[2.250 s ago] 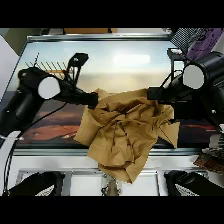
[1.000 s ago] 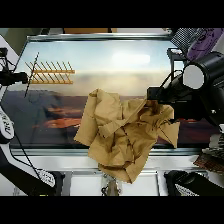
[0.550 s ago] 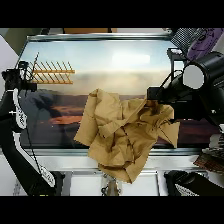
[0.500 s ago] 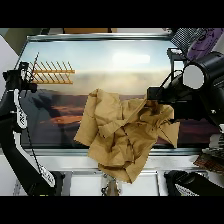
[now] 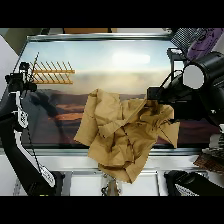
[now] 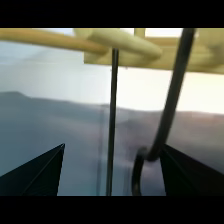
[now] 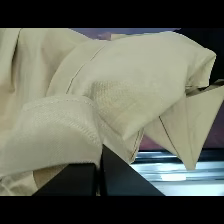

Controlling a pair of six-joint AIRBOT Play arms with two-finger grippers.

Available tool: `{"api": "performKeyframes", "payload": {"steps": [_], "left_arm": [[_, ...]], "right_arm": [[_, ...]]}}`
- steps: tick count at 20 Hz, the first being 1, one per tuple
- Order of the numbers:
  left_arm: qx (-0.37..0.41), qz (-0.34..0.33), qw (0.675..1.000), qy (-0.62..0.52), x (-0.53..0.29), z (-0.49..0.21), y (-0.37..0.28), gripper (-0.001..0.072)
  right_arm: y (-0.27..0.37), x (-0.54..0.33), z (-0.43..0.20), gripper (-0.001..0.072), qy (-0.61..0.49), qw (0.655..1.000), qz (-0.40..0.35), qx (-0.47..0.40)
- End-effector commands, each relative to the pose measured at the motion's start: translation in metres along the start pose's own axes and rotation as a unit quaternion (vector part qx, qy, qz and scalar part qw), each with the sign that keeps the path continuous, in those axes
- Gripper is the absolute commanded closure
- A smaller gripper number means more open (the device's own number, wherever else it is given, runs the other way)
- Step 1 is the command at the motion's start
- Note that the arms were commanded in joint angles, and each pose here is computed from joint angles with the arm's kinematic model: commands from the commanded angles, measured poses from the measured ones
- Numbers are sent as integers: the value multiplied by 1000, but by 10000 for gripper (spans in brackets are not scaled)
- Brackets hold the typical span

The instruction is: Fold the clothes and pants, and hang the long-sleeved shirts on hangers.

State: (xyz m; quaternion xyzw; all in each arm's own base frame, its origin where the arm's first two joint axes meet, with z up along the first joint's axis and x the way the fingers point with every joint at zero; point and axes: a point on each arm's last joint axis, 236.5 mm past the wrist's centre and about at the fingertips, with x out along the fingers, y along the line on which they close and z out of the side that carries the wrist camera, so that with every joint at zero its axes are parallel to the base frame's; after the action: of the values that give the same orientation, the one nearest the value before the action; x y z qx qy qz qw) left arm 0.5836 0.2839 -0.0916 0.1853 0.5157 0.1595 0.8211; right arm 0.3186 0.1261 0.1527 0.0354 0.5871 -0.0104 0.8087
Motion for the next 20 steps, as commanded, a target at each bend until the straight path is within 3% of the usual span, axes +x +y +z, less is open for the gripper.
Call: {"api": "performKeyframes", "payload": {"steps": [1,10,12,13,17,18,20], "left_arm": [[0,3,1000,-20,5,8,0,88],[-2,-15,1000,2,17,-9,-17,94],[-1,-16,1000,1,15,-7,-17,496],[-1,-15,1000,-1,14,-6,-16,594],[-4,-12,1000,-5,7,-2,-11,593],[-4,-11,1000,-5,4,-1,-10,690],[-7,-8,1000,-11,-5,4,-4,693]], "right_arm": [[0,0,0,697,1,1000,0,0],[0,0,0,696,1,1000,0,0],[0,0,0,697,1,1000,0,0],[0,0,0,697,1,1000,0,0],[0,0,0,696,1,1000,0,0],[0,0,0,696,1,1000,0,0],[0,0,0,697,1,1000,0,0]]}}
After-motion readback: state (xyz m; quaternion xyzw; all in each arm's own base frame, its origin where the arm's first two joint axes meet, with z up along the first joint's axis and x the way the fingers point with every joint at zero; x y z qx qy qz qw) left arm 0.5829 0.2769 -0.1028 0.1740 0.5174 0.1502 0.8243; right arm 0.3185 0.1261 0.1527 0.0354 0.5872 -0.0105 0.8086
